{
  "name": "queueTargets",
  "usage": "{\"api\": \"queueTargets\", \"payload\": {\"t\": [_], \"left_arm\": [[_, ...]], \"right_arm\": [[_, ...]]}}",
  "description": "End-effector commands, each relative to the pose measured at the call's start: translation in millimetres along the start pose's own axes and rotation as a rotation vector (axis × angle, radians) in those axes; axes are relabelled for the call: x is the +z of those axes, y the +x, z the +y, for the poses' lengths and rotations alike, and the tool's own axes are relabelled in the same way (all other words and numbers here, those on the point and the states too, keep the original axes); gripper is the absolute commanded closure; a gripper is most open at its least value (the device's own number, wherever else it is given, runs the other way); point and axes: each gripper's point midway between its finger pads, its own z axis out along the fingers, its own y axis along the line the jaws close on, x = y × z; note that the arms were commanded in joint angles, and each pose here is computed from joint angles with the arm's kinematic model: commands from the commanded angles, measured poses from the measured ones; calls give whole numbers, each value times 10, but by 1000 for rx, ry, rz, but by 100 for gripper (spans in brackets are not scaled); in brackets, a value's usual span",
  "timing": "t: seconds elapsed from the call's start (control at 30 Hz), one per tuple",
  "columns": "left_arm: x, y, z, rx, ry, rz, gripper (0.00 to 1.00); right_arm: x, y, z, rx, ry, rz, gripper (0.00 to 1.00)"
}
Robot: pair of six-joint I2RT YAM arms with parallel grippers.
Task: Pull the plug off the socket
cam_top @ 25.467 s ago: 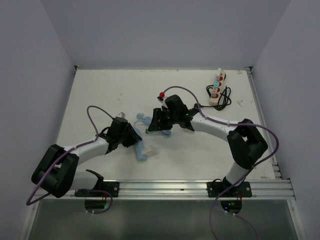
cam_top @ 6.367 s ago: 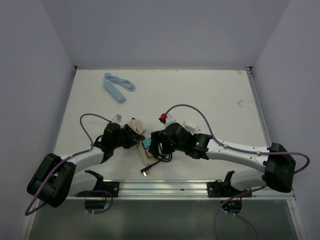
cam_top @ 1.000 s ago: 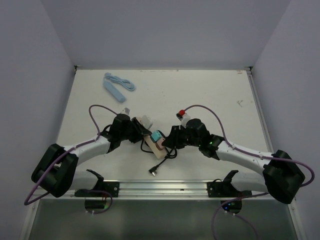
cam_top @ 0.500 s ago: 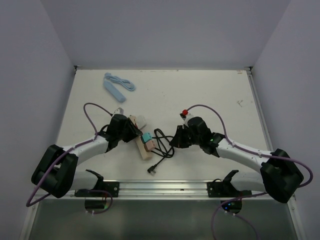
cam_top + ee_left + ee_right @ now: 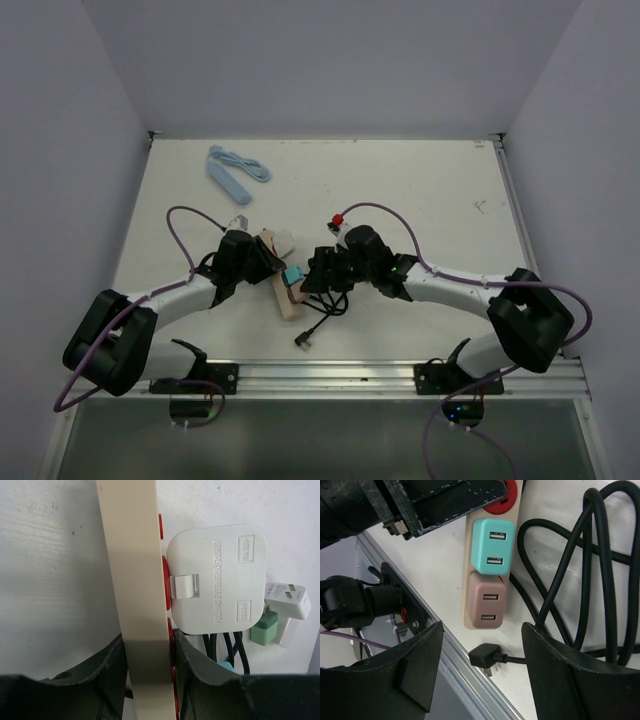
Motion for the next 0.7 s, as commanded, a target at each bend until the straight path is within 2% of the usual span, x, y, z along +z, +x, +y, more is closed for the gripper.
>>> {"api": "queueTargets", "payload": {"t": [0.0, 0.17, 0.27, 0.47, 0.57, 0.6, 0.67], "left_arm": [[7, 98, 433, 81, -131, 13, 100], [6, 85, 382, 77, -108, 9, 100], [10, 95, 373, 75, -99, 11, 100], [12, 114, 356, 72, -84, 17, 100], [16, 119, 358, 72, -82, 17, 100], [16, 117, 355, 72, -81, 16, 100], [12, 147, 325, 71, -63, 32, 100]], "right_arm": [[139, -63, 195, 23, -59, 9, 32], [296, -19, 241, 47, -98, 41, 35], [367, -16, 255, 49, -102, 53, 41], [453, -9, 251, 53, -106, 68, 60], [465, 39, 228, 64, -107, 79, 67], [464, 45, 231, 69, -110, 81, 74], [450, 56, 226, 74, -114, 80, 84]]}}
